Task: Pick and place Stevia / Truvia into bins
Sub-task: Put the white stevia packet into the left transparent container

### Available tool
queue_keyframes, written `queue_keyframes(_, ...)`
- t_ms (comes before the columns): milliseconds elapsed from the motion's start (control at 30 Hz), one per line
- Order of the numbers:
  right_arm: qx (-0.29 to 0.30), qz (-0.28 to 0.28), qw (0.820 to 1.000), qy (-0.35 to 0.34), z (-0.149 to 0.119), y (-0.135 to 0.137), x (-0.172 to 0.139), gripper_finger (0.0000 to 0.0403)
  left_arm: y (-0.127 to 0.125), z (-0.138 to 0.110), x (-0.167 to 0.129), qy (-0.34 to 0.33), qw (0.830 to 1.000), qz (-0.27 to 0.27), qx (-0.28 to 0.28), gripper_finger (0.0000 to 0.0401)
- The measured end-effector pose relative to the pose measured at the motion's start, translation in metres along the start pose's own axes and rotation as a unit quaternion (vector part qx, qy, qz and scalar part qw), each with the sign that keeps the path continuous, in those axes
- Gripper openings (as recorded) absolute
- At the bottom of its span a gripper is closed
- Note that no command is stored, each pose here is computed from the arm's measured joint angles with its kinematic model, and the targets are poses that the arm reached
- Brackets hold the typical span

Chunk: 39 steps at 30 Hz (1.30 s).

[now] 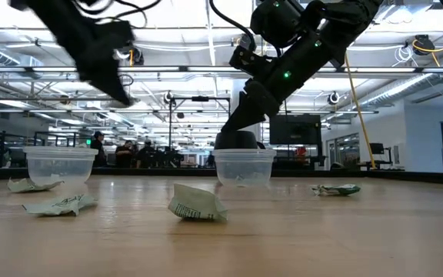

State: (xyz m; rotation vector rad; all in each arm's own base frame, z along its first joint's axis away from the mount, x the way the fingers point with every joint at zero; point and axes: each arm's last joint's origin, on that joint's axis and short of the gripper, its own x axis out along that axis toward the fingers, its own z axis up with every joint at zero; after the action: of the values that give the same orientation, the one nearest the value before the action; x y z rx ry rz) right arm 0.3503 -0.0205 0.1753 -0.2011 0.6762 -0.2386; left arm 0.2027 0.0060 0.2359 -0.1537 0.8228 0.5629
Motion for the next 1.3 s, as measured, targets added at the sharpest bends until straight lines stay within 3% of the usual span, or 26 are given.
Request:
queue_keyframes(167, 0.010, 0.000, 1.000, 0.000, -0.001, 0.000, 0.000, 0.0064, 0.003, -0.023, -0.013, 0.065, 0.997, 0.018, -0.039, 0.0008)
queue_keyframes(633, 0.005, 0.001, 1.000, 0.007, -0.007, 0.001, 0.001, 0.0063, 0.004, -0.088, 0.022, 0.151, 0.983, 0.049, -0.098, 0.0006)
queue_keyframes(767, 0.005, 0.000, 1.000, 0.006, -0.007, 0.001, 0.001, 0.0064, 0.004, -0.098, 0.031, 0.146, 0.982, 0.047, -0.108, 0.0019)
queue_keyframes(1033, 0.002, 0.000, 1.000, 0.004, -0.006, 0.001, 0.001, 0.0063, 0.007, -0.111, 0.038, 0.139, 0.982, 0.043, -0.121, 0.0005)
queue_keyframes(1300, 0.003, 0.000, 1.000, 0.001, -0.006, 0.001, 0.001, 0.0064, 0.006, -0.110, 0.039, 0.130, 0.983, 0.044, -0.124, 0.0063)
